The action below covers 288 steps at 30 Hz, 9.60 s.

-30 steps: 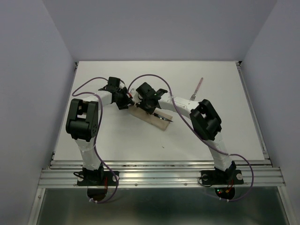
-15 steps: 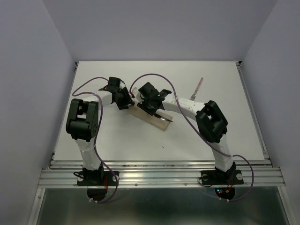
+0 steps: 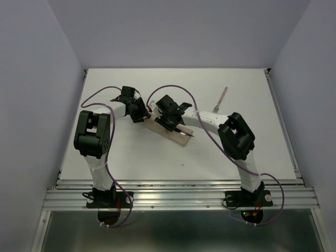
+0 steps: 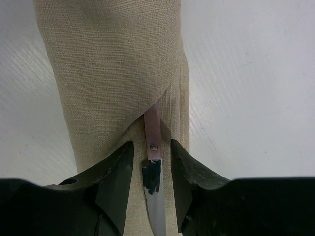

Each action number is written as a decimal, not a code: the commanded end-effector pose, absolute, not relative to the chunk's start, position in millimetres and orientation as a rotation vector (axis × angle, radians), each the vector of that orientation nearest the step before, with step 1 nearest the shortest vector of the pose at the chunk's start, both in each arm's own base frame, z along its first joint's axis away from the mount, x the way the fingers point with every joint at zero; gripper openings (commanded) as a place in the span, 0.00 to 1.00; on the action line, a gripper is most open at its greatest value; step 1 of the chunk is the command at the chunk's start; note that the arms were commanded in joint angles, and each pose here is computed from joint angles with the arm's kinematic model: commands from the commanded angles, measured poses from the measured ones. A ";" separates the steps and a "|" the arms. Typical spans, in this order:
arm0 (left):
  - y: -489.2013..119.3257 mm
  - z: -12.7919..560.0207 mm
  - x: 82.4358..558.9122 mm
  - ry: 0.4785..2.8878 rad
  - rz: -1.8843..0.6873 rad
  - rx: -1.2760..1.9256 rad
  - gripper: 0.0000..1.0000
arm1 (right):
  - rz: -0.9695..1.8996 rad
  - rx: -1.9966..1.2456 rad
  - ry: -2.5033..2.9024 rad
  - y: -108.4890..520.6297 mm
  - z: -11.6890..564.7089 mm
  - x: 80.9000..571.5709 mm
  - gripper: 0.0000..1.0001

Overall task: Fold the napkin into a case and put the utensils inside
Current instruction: Insert the knife into the folded napkin, then pick up the fork from the corner of the board, then insert the fork into the folded napkin.

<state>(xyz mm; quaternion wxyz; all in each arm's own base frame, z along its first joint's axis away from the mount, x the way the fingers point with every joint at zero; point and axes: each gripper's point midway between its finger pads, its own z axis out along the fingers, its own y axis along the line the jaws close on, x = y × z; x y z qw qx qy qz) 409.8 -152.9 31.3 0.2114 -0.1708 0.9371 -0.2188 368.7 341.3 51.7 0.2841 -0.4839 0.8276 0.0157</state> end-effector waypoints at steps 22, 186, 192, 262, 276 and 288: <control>-149.9 23.9 396.0 2.650 -0.564 -0.457 0.56 | 0.092 -1.266 2.141 352.3 60.1 380.3 0.07; -157.6 47.9 394.5 2.591 -0.469 -0.401 0.60 | 0.277 -1.426 2.125 314.4 56.0 301.9 0.01; -158.7 46.6 392.9 2.596 -0.478 -0.392 0.60 | 0.293 -1.422 2.114 328.9 57.5 308.5 0.01; -165.8 39.4 383.7 2.615 -0.518 -0.373 0.60 | 0.236 -1.215 2.085 372.1 82.6 358.6 0.32; -166.0 41.5 384.7 2.614 -0.509 -0.361 0.59 | 0.241 -1.182 2.095 357.4 86.2 345.8 0.41; -166.4 40.0 385.6 2.620 -0.507 -0.353 0.59 | 0.201 -1.210 2.140 345.8 59.7 339.3 0.39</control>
